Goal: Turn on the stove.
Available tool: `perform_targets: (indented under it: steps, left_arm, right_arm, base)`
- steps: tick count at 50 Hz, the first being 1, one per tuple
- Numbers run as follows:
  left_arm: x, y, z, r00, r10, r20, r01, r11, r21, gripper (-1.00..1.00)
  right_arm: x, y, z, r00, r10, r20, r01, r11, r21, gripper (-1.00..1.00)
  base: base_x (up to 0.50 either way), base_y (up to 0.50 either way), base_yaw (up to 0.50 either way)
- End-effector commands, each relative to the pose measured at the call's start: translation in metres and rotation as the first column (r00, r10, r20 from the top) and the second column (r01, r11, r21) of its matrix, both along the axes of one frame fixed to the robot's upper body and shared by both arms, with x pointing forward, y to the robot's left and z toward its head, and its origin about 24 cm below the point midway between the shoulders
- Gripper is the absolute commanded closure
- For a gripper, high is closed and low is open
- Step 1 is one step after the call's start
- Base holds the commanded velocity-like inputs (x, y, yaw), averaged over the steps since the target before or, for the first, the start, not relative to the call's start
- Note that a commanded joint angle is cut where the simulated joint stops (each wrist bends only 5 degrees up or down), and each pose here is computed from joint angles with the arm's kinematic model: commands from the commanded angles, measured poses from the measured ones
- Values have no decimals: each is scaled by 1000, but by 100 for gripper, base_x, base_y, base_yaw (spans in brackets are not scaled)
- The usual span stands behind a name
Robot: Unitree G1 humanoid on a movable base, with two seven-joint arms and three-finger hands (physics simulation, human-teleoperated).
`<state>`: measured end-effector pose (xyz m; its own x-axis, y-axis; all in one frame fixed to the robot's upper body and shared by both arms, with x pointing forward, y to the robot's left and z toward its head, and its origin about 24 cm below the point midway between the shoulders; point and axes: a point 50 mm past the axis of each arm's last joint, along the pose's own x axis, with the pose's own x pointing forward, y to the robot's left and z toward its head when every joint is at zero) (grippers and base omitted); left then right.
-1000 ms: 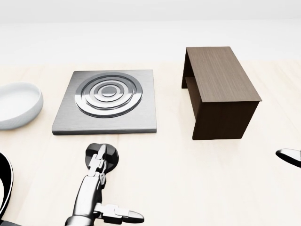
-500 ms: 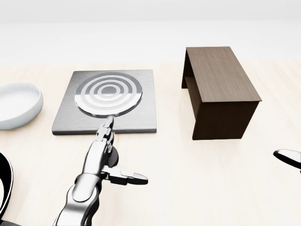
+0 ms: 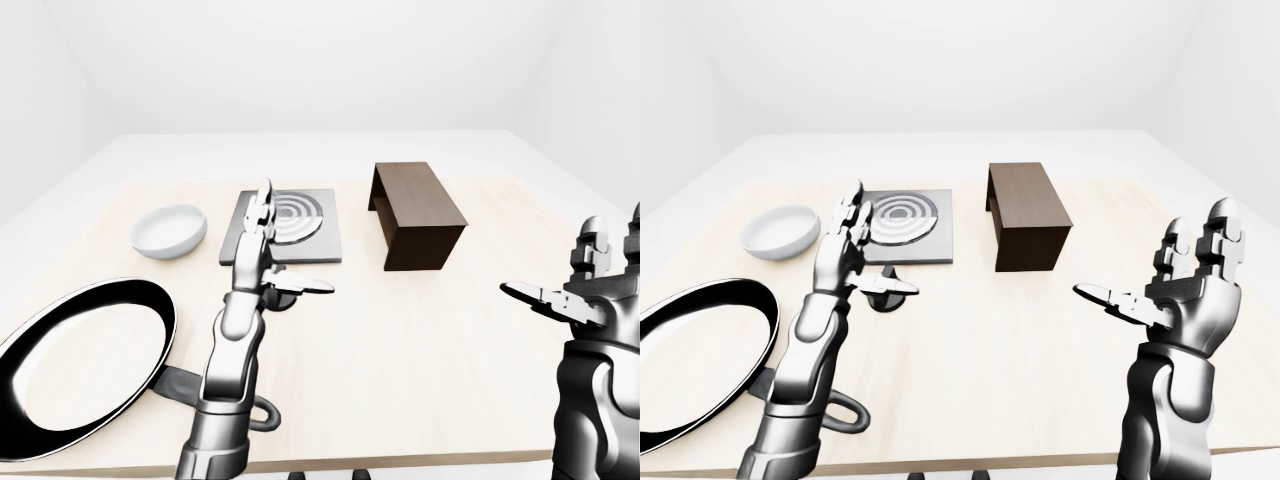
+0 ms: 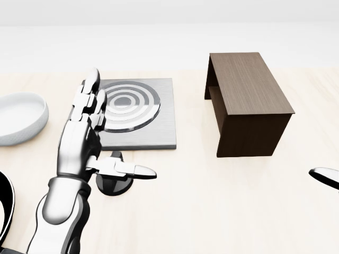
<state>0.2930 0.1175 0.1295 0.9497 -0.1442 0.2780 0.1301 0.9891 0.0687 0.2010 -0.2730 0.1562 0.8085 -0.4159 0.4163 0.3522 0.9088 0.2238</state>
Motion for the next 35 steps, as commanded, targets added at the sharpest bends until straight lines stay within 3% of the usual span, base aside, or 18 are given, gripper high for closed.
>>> perform_targets:
  steps: [1, 29, 33, 35]
  left_arm:
    - [-7, 4, 11, 998, 12, 54, -12, 1000, -9, -100]
    - [-10, 6, 15, 997, 19, 74, -18, 1000, -16, -100]
    - [-20, 8, 34, 987, 14, 160, -8, 999, -36, -100]
    - [-20, 8, 34, 987, 14, 162, -8, 999, -37, -100]
  right_arm:
    - [-1, 0, 1, 1000, -1, 6, 1, 1000, -2, -100]
    - [1, 1, -3, 1000, 6, -13, -6, 1000, -1, -100]
    - [1, 1, -3, 1000, 7, -14, -7, 1000, -1, -100]
    - [1, 1, -3, 1000, 7, -14, -7, 1000, -1, -100]
  base:
    - [0, 0, 0]
    - [0, 0, 0]
    - [0, 0, 0]
    - [0, 0, 0]
